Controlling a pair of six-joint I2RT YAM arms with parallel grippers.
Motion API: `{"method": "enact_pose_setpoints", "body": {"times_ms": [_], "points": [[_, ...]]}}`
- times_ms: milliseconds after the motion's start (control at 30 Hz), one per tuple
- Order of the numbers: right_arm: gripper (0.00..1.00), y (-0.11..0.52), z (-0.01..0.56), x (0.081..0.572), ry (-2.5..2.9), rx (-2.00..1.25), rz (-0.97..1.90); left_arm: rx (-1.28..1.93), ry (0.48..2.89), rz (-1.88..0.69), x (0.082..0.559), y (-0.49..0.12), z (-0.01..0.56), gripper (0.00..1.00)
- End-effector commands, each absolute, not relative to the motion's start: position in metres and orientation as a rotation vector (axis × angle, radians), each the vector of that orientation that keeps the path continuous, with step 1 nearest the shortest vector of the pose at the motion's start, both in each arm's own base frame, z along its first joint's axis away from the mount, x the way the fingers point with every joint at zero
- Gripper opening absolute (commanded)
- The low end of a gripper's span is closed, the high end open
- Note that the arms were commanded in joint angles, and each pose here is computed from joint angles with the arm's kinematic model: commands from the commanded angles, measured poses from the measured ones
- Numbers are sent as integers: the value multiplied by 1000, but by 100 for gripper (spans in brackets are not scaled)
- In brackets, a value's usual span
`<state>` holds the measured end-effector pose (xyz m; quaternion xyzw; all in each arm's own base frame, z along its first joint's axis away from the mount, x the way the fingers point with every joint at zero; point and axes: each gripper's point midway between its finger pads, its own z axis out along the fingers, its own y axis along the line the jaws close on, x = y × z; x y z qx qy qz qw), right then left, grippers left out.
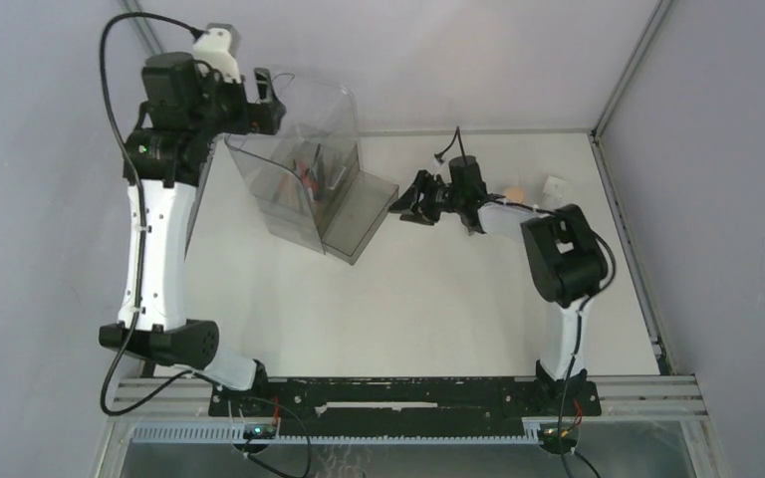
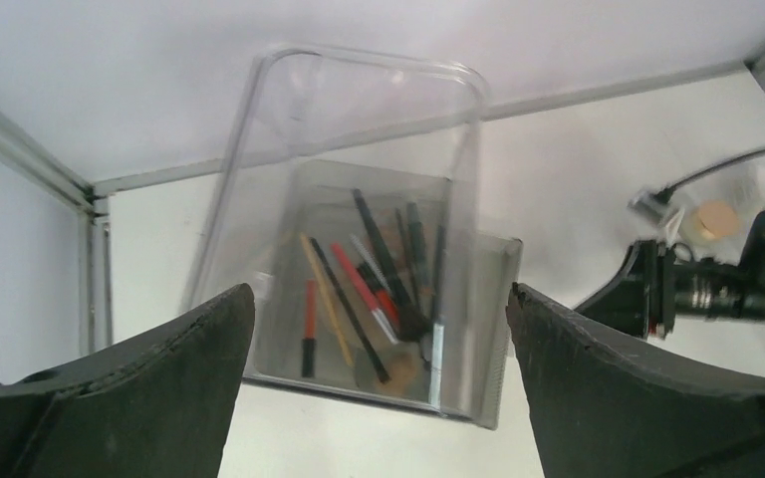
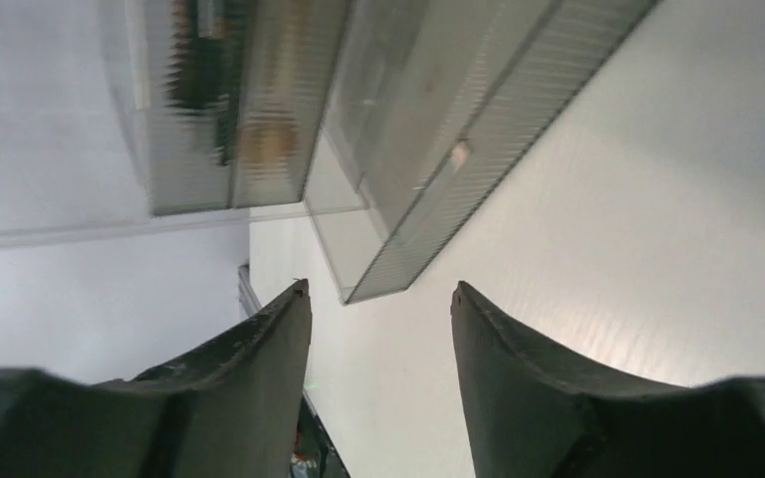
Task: Organize the makeup
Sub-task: Open the drawer in the storage box.
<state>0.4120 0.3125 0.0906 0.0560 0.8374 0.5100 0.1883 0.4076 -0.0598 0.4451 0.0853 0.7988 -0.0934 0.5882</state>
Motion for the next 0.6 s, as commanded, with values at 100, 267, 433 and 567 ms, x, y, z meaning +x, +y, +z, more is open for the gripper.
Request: {"method": "enact_pose_setpoints", "body": {"times_ms": [100,267,433,567], "points": [[88,226,156,382,2250,1,881,304,1960,-222,363,-151,382,100],[100,130,191,348,2166,192,606,365,2094,-209,356,-226,301,100],[100,55,213,307,2044,399,548,330,2184,-110,373,-254,238,83],[100,27,222,283,1992,447,480,289,2217,0,390,-272,196,75]]}}
